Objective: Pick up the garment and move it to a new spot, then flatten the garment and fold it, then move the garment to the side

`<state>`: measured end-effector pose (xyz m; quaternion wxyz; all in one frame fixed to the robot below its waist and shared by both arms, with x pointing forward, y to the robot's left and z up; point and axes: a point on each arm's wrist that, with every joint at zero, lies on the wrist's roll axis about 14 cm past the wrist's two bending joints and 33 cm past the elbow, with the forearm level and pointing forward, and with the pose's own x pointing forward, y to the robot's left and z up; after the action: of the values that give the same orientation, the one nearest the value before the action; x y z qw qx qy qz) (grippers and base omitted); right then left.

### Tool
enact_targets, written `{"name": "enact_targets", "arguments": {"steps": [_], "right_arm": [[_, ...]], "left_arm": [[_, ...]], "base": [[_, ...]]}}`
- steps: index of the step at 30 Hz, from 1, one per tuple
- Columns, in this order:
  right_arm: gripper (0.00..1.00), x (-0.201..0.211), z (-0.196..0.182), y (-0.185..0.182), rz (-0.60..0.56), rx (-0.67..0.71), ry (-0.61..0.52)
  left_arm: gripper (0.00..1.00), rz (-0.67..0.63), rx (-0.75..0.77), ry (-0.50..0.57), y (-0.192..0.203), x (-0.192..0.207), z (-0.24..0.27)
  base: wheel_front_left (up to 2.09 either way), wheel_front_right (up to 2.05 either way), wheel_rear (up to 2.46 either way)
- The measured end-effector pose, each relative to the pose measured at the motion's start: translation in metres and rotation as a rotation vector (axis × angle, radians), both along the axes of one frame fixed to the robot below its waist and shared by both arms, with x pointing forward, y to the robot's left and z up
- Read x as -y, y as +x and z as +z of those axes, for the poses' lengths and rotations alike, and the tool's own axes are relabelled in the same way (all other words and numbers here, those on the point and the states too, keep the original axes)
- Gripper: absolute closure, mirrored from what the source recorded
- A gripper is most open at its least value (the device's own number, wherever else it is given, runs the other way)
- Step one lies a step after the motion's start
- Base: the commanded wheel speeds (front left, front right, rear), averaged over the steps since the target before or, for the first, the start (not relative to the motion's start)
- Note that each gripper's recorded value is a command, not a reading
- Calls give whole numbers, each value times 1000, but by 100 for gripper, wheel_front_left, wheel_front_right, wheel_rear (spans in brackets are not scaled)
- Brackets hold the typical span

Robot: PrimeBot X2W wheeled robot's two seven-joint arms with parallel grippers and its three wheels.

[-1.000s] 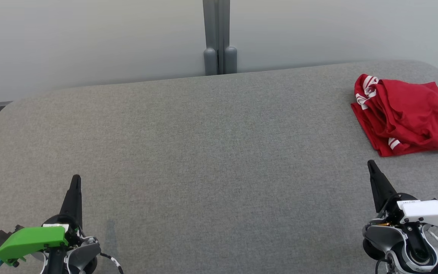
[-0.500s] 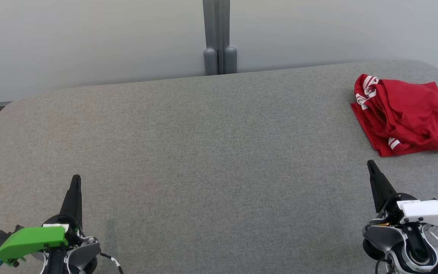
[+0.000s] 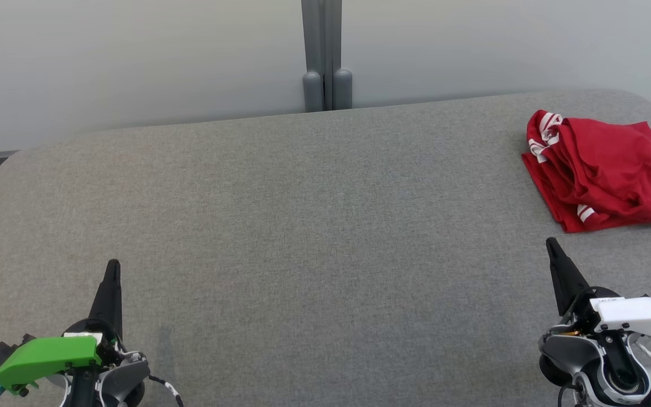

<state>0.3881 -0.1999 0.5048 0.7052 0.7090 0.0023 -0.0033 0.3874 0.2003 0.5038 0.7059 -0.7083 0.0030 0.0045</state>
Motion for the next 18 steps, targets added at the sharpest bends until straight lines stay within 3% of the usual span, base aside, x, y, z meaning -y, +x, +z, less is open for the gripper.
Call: {"name": "enact_targets", "arguments": {"steps": [18], "right_arm": [[100,0,0,0,0,0,1]], "left_arm": [[100,0,0,0,0,0,0]], "base": [[0,0,0]]}}
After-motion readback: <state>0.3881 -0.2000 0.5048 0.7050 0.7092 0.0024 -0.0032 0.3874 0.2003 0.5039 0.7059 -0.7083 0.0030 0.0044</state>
